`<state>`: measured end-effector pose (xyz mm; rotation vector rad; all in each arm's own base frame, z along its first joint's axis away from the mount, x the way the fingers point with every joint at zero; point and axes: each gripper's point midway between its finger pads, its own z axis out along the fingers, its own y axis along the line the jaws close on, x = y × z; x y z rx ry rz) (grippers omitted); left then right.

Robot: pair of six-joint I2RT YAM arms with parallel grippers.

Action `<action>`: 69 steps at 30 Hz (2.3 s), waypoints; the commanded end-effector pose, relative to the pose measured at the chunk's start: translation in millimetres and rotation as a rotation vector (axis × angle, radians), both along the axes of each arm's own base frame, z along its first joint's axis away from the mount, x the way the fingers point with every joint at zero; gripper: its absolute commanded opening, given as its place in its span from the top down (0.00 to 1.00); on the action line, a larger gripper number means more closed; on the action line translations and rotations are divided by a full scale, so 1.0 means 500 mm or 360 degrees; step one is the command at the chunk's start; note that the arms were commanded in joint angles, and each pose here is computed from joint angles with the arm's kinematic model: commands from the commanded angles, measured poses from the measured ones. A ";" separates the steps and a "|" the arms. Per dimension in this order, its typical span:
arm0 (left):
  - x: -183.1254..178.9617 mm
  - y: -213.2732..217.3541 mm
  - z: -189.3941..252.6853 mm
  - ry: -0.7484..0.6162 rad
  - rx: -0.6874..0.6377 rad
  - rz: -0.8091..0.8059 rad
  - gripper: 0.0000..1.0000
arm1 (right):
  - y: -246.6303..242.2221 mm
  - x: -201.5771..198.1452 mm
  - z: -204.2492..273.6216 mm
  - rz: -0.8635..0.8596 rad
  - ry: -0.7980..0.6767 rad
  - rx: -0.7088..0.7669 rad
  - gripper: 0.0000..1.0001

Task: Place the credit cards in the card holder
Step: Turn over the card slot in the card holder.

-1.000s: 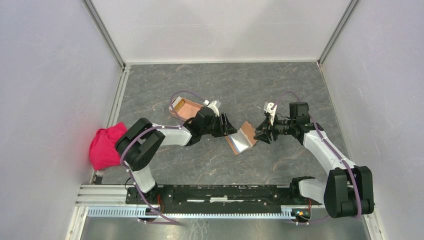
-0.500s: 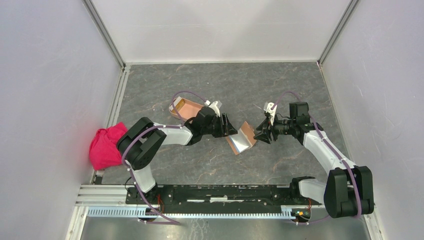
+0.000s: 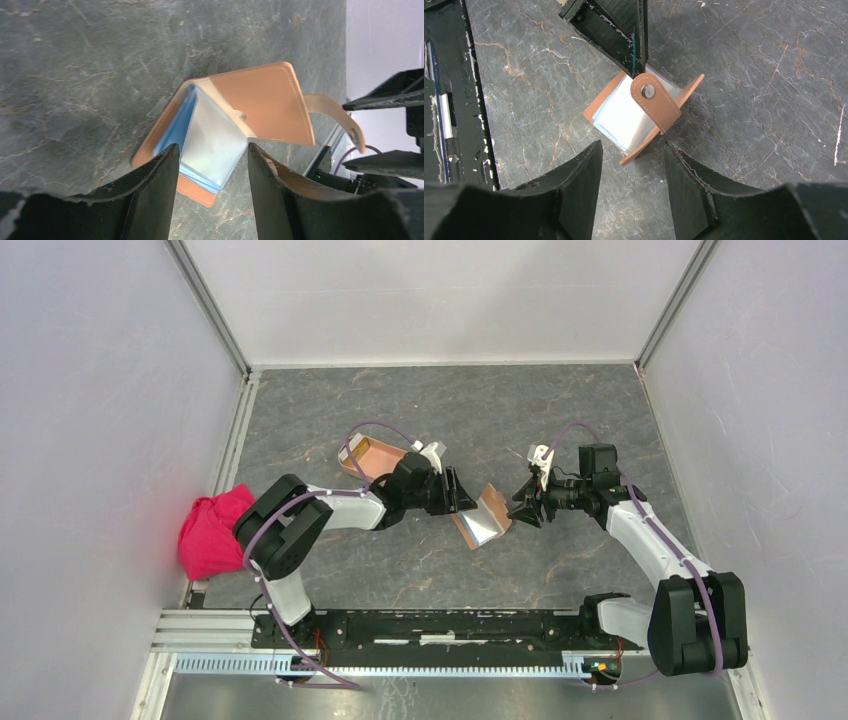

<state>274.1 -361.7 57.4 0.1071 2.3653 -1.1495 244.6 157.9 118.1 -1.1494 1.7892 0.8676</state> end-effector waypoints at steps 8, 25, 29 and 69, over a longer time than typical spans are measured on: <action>-0.014 -0.064 0.075 -0.0011 -0.0306 -0.0134 0.42 | 0.003 0.004 0.012 0.0014 -0.0053 0.0013 0.45; 0.029 -0.167 0.098 0.0054 -0.0533 -0.0108 0.42 | 0.014 -0.011 0.039 0.0084 -0.0125 0.0084 0.46; 0.044 -0.170 0.075 0.0088 -0.0508 -0.0044 0.42 | 0.012 -0.003 0.025 0.0042 -0.0092 0.0066 0.47; 0.012 -0.072 -0.009 0.0023 -0.0200 0.0077 0.43 | -0.005 0.055 -0.148 -0.0217 0.0417 -0.0249 0.83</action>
